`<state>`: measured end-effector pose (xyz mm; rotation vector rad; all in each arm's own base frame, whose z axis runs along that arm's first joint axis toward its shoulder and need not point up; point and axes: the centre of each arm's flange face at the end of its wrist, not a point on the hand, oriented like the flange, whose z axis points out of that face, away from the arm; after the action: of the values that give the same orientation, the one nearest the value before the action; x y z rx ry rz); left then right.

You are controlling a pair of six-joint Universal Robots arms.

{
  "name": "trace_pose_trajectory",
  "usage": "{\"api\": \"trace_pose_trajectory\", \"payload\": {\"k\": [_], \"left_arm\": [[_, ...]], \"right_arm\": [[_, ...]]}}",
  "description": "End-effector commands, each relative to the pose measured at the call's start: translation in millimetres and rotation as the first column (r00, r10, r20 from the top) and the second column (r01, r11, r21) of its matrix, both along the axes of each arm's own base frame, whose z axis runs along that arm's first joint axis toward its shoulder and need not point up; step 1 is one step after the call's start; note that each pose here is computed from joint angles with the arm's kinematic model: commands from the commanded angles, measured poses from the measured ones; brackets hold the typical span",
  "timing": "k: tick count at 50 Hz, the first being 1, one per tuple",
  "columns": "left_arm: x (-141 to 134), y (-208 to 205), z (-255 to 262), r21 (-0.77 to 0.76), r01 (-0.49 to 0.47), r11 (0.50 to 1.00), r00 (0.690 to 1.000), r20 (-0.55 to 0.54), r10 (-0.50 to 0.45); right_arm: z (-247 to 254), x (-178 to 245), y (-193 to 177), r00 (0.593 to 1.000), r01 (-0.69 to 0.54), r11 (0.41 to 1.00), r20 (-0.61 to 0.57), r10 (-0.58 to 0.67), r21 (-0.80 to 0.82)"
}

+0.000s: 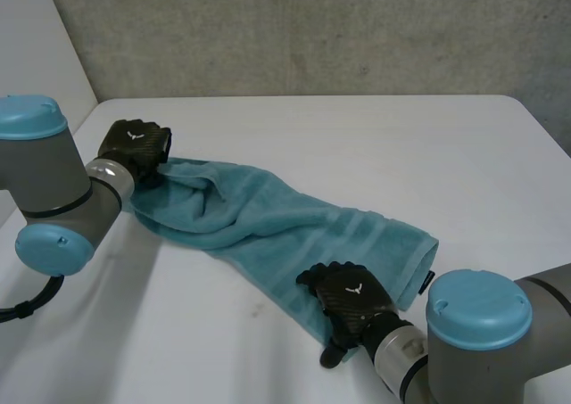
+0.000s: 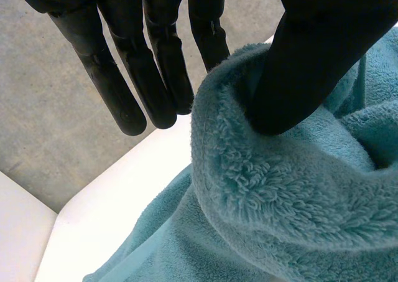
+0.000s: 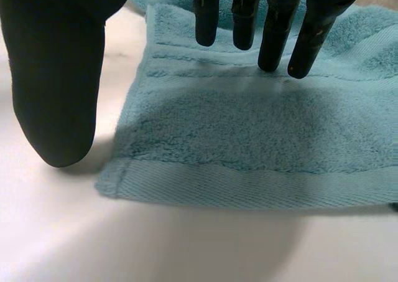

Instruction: Fold the laundry

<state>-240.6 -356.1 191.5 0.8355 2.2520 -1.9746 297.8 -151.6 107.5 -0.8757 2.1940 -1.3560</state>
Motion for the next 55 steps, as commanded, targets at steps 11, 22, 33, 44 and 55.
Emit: {"api": "trace_pose_trajectory", "payload": {"k": [11,22,33,44,55], "left_arm": [[0.2,1.2,-1.8,0.008,0.000,1.000,1.000,0.000,0.000],[0.3,1.3,-0.5,0.005,-0.001,1.000,1.000,-0.001,0.001],[0.8,3.3,-1.0,0.010,0.000,1.000,1.000,0.000,0.000],[1.0,3.6,-0.8,0.010,-0.001,1.000,1.000,-0.001,0.001],[1.0,3.6,-0.2,0.008,-0.001,1.000,1.000,0.000,0.001]], "right_arm": [[-8.2,-3.2,-5.9,0.995,0.004,0.996,-0.095,-0.012,-0.089],[-4.6,-3.8,-10.8,0.994,0.023,0.993,-0.101,-0.035,-0.114],[-1.5,-3.2,-16.5,0.992,0.015,0.989,-0.119,-0.033,-0.150],[1.4,-2.2,-21.9,0.991,0.020,0.977,-0.123,-0.047,-0.211],[7.4,-2.2,-27.5,0.989,0.019,0.960,-0.138,-0.060,-0.280]]}}
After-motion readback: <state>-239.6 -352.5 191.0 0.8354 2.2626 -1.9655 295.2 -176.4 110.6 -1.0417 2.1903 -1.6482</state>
